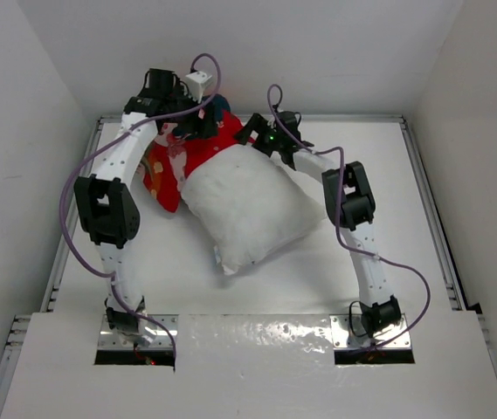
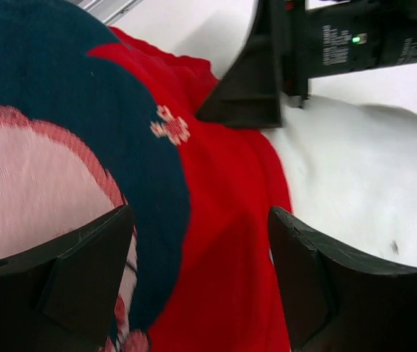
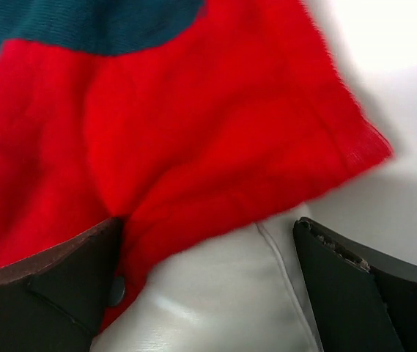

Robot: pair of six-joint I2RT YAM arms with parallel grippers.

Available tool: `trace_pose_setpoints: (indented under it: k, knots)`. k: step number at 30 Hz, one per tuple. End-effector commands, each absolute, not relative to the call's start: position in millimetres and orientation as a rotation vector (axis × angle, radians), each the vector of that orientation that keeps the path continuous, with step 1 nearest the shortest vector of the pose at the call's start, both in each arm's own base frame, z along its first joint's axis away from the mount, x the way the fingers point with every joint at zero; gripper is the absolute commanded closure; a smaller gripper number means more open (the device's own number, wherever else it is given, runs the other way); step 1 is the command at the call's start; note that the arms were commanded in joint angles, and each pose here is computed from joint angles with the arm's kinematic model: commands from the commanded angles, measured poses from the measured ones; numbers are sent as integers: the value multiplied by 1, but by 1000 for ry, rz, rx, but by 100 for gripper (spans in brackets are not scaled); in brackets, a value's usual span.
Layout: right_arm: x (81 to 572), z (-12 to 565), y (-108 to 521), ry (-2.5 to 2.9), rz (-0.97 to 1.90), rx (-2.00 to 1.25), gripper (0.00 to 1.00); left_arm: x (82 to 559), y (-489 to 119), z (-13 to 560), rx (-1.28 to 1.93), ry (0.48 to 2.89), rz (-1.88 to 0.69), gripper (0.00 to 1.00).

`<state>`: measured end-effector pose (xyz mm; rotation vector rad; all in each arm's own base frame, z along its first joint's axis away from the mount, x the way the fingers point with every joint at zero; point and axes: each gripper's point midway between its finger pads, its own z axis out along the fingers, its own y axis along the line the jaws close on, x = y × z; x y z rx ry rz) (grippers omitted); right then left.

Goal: Put the pillow into the pillowcase

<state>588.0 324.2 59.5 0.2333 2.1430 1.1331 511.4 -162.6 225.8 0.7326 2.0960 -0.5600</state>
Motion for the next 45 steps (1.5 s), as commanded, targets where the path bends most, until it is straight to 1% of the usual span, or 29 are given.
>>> trace_pose_setpoints:
  k: [1, 2, 3, 4, 5, 10, 12, 16, 19, 21, 22, 25, 27, 28, 30, 31, 32, 33, 34, 35, 36, 37, 38, 39, 40, 41, 42, 44, 45]
  knots:
    - [555, 136, 367, 1965, 1489, -61, 2, 509, -153, 258, 729, 2037, -550, 29]
    - [538, 145, 372, 1953, 1590, -143, 12, 508, -151, 263, 727, 2030, -543, 29]
    - [532, 151, 372, 1940, 1610, -164, 46, 508, -148, 267, 723, 2027, -535, 29]
    - [527, 173, 368, 1894, 1606, -190, 70, 507, -147, 274, 723, 2015, -529, 29]
    - [524, 162, 358, 1922, 1581, -159, 100, 507, -142, 281, 713, 2006, -516, 29]
    - [521, 193, 315, 1904, 1499, -67, 100, 507, -118, 312, 669, 1954, -463, 29]
    - [541, 205, 278, 1870, 1355, 29, 100, 506, -108, 323, 655, 1934, -436, 28]
    - [569, 269, 198, 1783, 1077, 122, 100, 509, -81, 343, 609, 1893, -370, 28]
    - [579, 336, 137, 1714, 820, 153, 100, 509, -57, 352, 564, 1882, -331, 28]
    - [571, 390, 112, 1674, 633, 61, 100, 507, -53, 357, 563, 1873, -321, 28]
    - [571, 405, 101, 1652, 516, 14, 100, 506, -52, 360, 563, 1868, -319, 28]
    - [556, 461, 103, 1579, 376, -124, 100, 507, -52, 361, 558, 1861, -336, 28]
    - [536, 475, 146, 1549, 335, -275, 100, 508, -52, 365, 538, 1852, -348, 28]
    - [520, 459, 192, 1560, 304, -436, 100, 508, -52, 368, 533, 1845, -351, 28]
    - [505, 429, 230, 1599, 223, -549, 100, 509, -49, 372, 514, 1840, -351, 28]
    - [483, 387, 274, 1651, 242, -663, 100, 508, -44, 375, 504, 1836, -340, 28]
    - [476, 361, 288, 1697, 218, -681, 100, 508, -42, 375, 493, 1840, -335, 28]
    - [466, 309, 305, 1768, 212, -725, 100, 509, -33, 376, 471, 1846, -308, 28]
    - [441, 286, 340, 1785, 259, -762, 100, 507, -30, 378, 464, 1848, -294, 28]
    - [432, 263, 348, 1808, 237, -748, 100, 505, -25, 374, 462, 1863, -281, 28]
    - [417, 225, 364, 1841, 296, -701, 100, 504, -17, 373, 451, 1875, -241, 28]
    - [391, 210, 391, 1834, 354, -725, 99, 501, -14, 372, 456, 1882, -218, 27]
    - [383, 203, 406, 1802, 409, -710, 87, 499, -11, 363, 481, 1903, -194, 24]
    - [356, 177, 429, 1831, 471, -771, 40, 496, -9, 360, 494, 1912, -179, 23]
    - [342, 172, 444, 1822, 530, -827, 6, 495, -10, 349, 529, 1930, -174, 22]
    - [329, 172, 458, 1813, 576, -870, 1, 492, -10, 341, 546, 1947, -180, 22]
    - [301, 180, 483, 1749, 656, -991, 1, 489, -15, 337, 579, 1950, -207, 21]
    - [282, 196, 498, 1670, 669, -1076, 1, 483, -21, 316, 626, 1983, -253, 21]
    - [261, 206, 510, 1615, 717, -1140, 1, 480, -23, 310, 646, 1992, -272, 21]
